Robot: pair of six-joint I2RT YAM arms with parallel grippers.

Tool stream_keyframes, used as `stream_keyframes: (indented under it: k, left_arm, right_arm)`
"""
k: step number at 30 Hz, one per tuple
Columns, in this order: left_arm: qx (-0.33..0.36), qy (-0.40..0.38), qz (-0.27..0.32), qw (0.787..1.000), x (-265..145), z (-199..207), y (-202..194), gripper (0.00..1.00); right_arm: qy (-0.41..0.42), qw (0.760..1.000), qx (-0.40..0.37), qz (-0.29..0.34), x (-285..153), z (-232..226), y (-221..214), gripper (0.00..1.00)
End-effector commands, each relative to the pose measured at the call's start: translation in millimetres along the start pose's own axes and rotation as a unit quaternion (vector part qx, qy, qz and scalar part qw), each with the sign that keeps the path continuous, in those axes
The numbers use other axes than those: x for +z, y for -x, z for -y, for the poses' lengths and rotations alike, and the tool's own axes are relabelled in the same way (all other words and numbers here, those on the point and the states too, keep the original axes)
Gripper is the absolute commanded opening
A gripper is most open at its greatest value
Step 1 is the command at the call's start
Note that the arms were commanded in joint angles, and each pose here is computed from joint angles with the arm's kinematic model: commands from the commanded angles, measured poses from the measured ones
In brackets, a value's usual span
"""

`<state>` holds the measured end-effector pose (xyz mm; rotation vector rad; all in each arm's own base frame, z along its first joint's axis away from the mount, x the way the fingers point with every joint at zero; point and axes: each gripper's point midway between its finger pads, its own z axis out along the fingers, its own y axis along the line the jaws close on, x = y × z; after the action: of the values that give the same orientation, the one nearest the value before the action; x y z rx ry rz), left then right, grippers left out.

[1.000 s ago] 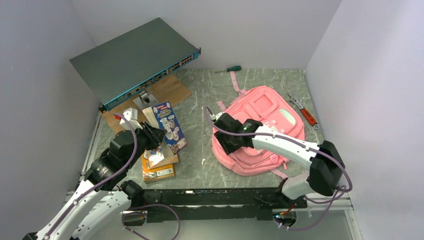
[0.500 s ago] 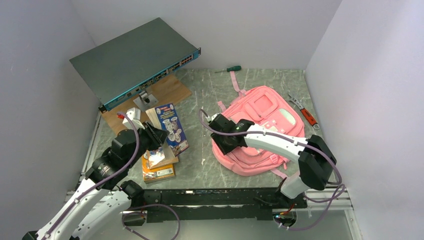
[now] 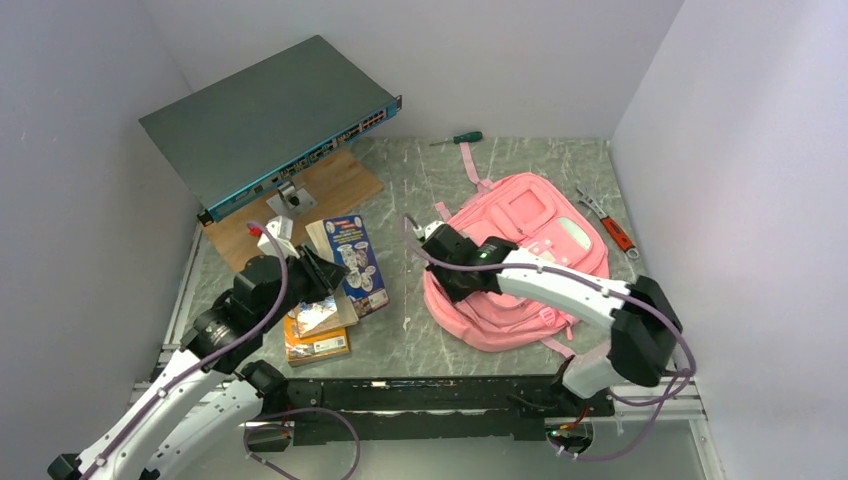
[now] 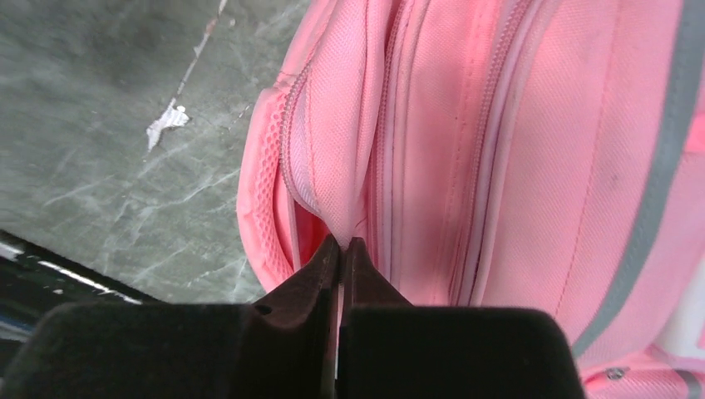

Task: Pack the student bag
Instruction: Place the book in the student bag.

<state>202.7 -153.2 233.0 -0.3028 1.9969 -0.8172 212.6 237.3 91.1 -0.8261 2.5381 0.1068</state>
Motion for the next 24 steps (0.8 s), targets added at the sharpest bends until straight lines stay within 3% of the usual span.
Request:
stream_keyframes:
  k: [1,7,13,20,24]
  left_arm:
    - [-0.041,-0.086,0.003,0.995,4.1,41.2,8.6,0.0]
    - [-0.074,-0.157,-0.047,0.984,12.8,71.1,-7.1,0.0]
    - [-0.141,-0.277,-0.108,0.944,16.3,112.5,-26.2,0.0]
    - [-0.185,-0.257,-0.148,0.937,43.8,135.2,-54.1,0.0]
    - [-0.229,-0.269,-0.173,0.919,54.9,152.2,-77.9,0.0]
  right_arm:
    - [0.008,0.991,0.05,0.12,-72.0,16.0,57.8,0.0]
    - [0.072,0.973,0.121,0.18,-108.6,39.7,77.7,0.0]
    - [0.116,0.954,0.166,0.222,-134.9,53.3,99.0,0.0]
    - [0.152,0.927,0.21,0.27,-166.7,70.4,125.9,0.0]
    - [0.169,0.913,0.23,0.293,-182.2,80.2,137.4,0.0]
